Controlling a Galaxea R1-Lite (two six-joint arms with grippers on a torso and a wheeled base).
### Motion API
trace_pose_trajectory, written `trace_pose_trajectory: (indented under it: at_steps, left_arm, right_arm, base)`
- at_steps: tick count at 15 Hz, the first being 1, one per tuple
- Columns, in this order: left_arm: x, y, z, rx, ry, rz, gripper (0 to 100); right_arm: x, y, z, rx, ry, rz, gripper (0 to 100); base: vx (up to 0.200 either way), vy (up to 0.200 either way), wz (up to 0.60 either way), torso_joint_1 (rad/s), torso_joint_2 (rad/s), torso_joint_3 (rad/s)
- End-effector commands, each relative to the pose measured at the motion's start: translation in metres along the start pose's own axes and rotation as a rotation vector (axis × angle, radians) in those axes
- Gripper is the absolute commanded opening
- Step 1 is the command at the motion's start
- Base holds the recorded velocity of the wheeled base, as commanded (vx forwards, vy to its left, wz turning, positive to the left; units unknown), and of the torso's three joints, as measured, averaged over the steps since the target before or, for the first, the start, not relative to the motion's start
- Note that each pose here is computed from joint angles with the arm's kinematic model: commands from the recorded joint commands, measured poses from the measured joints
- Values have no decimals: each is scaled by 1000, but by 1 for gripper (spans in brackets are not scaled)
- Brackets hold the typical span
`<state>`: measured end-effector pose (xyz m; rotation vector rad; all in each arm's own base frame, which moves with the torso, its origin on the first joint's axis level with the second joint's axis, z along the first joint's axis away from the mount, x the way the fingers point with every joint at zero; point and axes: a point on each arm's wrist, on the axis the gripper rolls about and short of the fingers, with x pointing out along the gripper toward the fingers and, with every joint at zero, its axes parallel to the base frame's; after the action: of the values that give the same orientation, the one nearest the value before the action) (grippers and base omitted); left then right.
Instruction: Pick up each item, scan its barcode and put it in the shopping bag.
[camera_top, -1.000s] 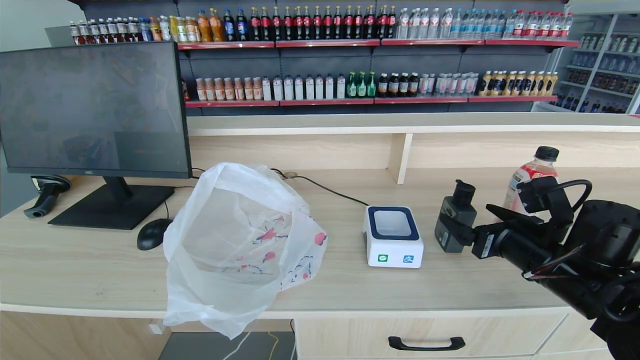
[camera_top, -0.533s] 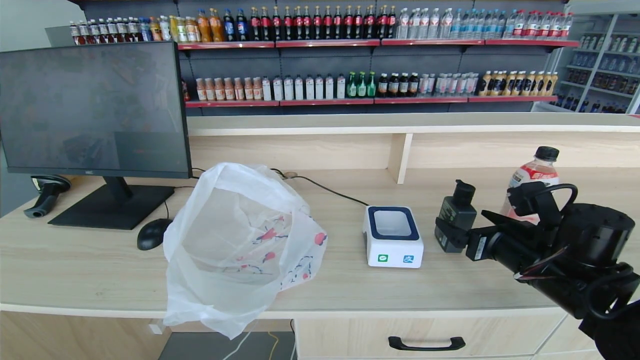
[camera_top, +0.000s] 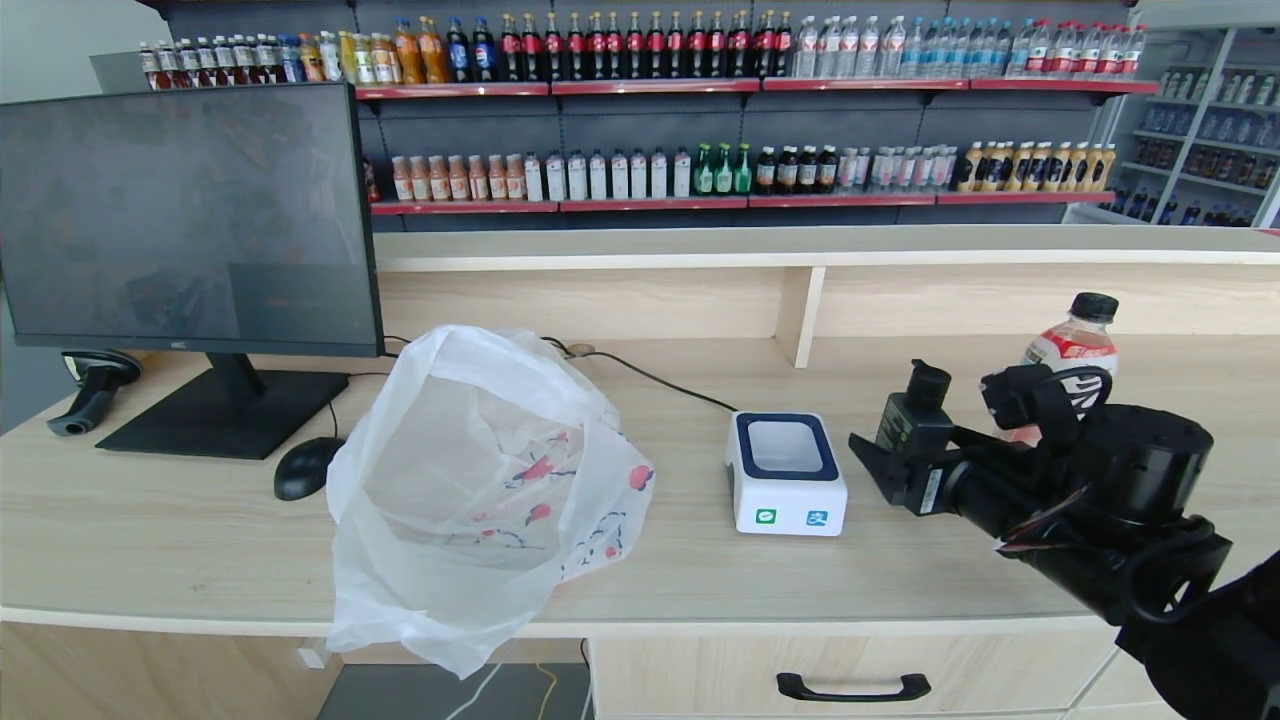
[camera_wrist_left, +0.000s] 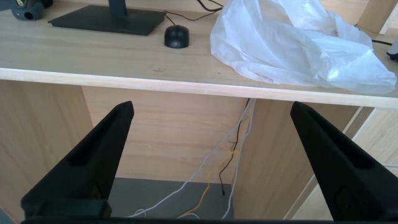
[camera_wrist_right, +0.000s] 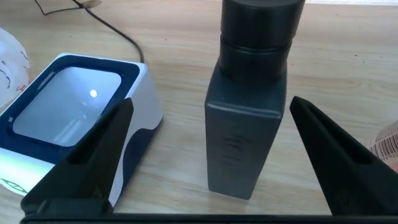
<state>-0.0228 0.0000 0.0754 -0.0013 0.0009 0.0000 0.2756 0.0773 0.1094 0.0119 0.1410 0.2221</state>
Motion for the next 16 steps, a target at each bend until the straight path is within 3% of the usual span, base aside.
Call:
trace_pose_trajectory:
  at_steps: [1,16]
  left_arm:
    - [0,0,0,0,-1,0,100]
    - [0,0,0,0,-1,0,100]
  right_arm:
    - [5,-1,-5,0,16,-3,100]
    - [26,-12,-11,31,21,-66,100]
  base:
    - [0,0,0,0,0,0]
    - [0,0,0,0,0,0]
